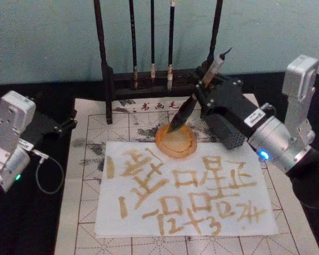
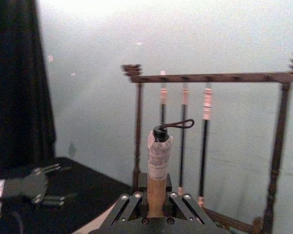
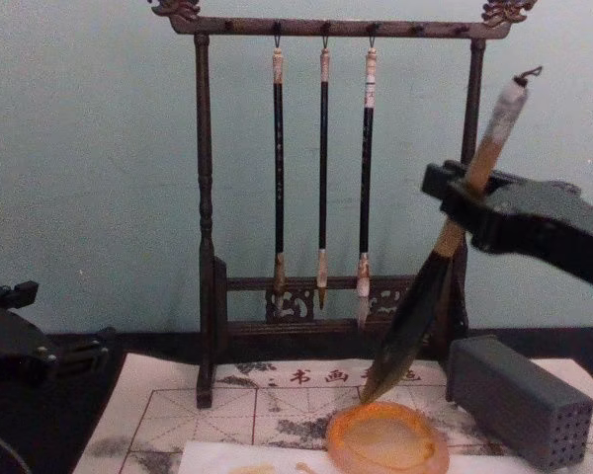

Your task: Pick up the brush from the inkstone, write on the paper, then place the brush back to its original position.

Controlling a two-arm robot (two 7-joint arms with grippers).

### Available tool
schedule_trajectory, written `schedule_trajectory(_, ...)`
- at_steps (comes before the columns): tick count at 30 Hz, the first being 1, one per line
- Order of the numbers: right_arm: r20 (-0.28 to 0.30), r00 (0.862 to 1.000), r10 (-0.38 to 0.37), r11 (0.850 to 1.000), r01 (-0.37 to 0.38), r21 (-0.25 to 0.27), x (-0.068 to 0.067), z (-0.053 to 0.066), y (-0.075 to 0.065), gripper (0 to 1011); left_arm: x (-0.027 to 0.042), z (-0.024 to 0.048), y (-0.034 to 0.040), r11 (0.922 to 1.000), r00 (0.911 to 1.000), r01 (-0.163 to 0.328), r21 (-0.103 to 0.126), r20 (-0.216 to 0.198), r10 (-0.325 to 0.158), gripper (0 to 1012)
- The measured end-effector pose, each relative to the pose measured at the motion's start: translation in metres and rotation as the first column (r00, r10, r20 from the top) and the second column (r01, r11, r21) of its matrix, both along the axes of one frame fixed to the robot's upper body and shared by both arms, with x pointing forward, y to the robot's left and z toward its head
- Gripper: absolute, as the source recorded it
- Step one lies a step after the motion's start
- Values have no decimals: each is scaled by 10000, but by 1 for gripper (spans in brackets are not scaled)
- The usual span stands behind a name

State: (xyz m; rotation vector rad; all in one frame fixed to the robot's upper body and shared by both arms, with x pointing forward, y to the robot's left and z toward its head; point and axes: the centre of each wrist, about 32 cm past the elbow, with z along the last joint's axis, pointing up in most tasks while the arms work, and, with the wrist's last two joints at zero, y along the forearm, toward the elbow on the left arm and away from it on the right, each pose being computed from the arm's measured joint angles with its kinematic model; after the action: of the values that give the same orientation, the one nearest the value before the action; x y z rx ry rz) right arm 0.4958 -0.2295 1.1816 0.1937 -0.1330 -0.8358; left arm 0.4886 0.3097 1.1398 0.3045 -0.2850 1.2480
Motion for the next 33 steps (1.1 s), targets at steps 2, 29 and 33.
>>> schedule_trajectory(2,-405,9989,-234,9991,248,333,40,33,-16,179,0,0,0,10000,10000,1,0,1,-1,1001)
schedule_trajectory(29,-5384,8339,-1212,9034,3174,2882,382,144,-233,179,0,0,0,10000,10000,1,0,0,-1,1001)
schedule_trajectory(33,-5753,8098,-1150,8937,3372,2960,410,127,-231,179,0,0,0,10000,10000,1,0,0,-1,1001)
